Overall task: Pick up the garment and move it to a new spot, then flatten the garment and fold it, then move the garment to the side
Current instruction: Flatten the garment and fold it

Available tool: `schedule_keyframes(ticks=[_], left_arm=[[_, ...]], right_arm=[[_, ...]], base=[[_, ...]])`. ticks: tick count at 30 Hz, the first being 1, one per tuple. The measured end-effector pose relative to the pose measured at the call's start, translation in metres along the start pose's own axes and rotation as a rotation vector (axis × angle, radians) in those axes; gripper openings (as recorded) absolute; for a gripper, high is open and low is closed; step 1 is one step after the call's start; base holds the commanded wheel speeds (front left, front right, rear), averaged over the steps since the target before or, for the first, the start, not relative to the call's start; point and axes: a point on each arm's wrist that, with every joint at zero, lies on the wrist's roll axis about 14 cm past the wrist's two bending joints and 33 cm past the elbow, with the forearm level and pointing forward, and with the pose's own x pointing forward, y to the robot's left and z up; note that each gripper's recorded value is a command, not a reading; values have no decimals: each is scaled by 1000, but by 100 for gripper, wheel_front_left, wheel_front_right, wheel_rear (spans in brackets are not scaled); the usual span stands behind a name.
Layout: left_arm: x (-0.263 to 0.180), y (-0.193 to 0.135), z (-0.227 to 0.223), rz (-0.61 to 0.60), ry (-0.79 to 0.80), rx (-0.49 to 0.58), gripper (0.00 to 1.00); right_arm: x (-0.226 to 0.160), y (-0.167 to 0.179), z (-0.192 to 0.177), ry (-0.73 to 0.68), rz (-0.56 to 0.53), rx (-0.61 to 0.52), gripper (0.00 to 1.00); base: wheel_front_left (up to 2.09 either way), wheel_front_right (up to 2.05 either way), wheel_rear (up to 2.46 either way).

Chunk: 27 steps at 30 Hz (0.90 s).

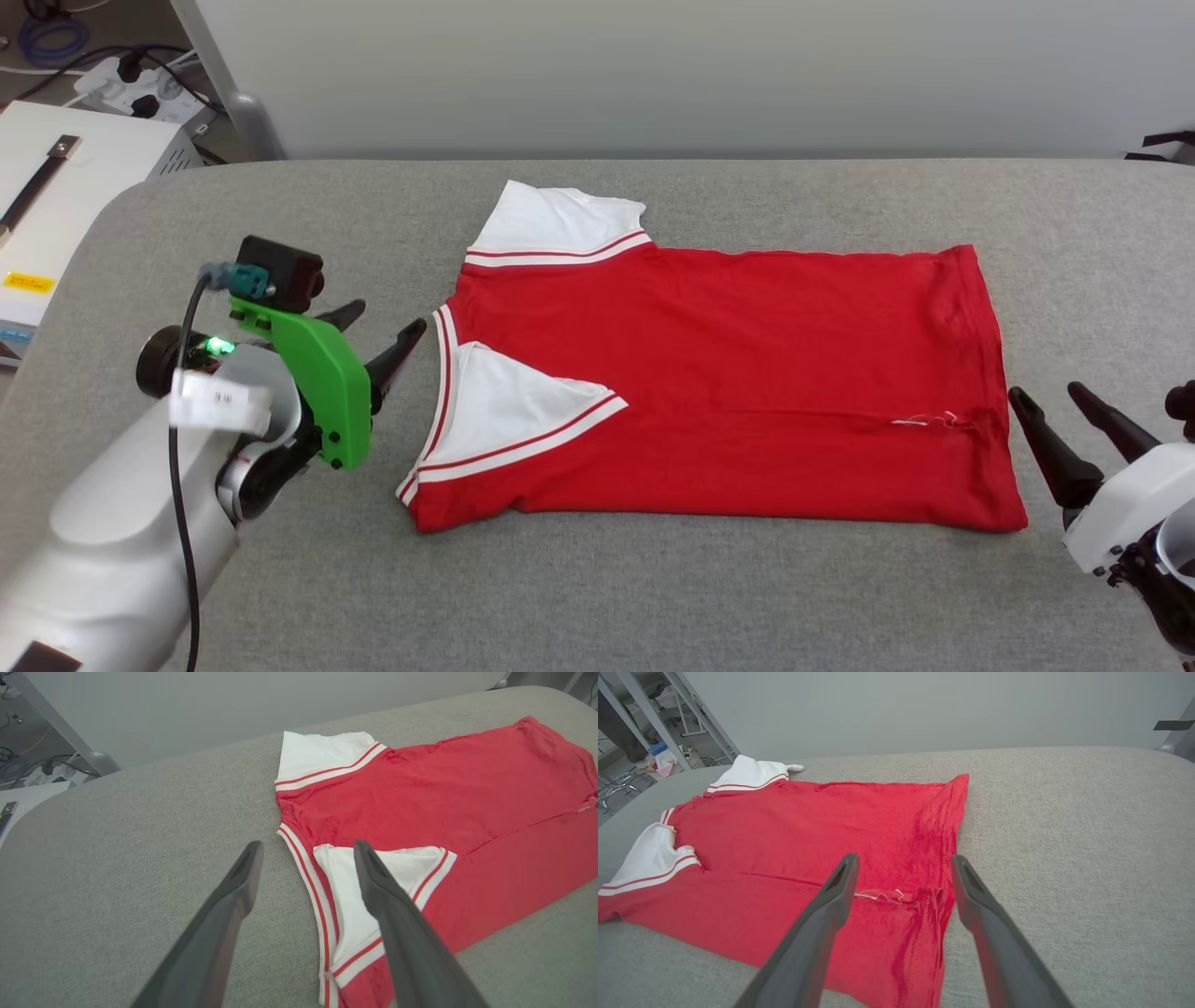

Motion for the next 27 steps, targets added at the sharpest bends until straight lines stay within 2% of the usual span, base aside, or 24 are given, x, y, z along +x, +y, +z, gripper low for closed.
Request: schedule_keyframes(ticks=[5,12,21,27], left_arm=[[-1,-19,-21,-93,242,-92,100],[-6,-20,-68,-115,515,-86,100],[-1,-20,-123,-117,717,-92,100],[6,-27,-145,-137,783,-130,100]], right_arm=[[0,8,-7,17,2,15,100],[-1,10,-11,36,-7,23,100],[0,5,-19,69,-34,42,100],[1,0,-29,93,-53,55,100]], base=[[0,0,0],[0,0,0],[0,0,0],[0,0,0]])
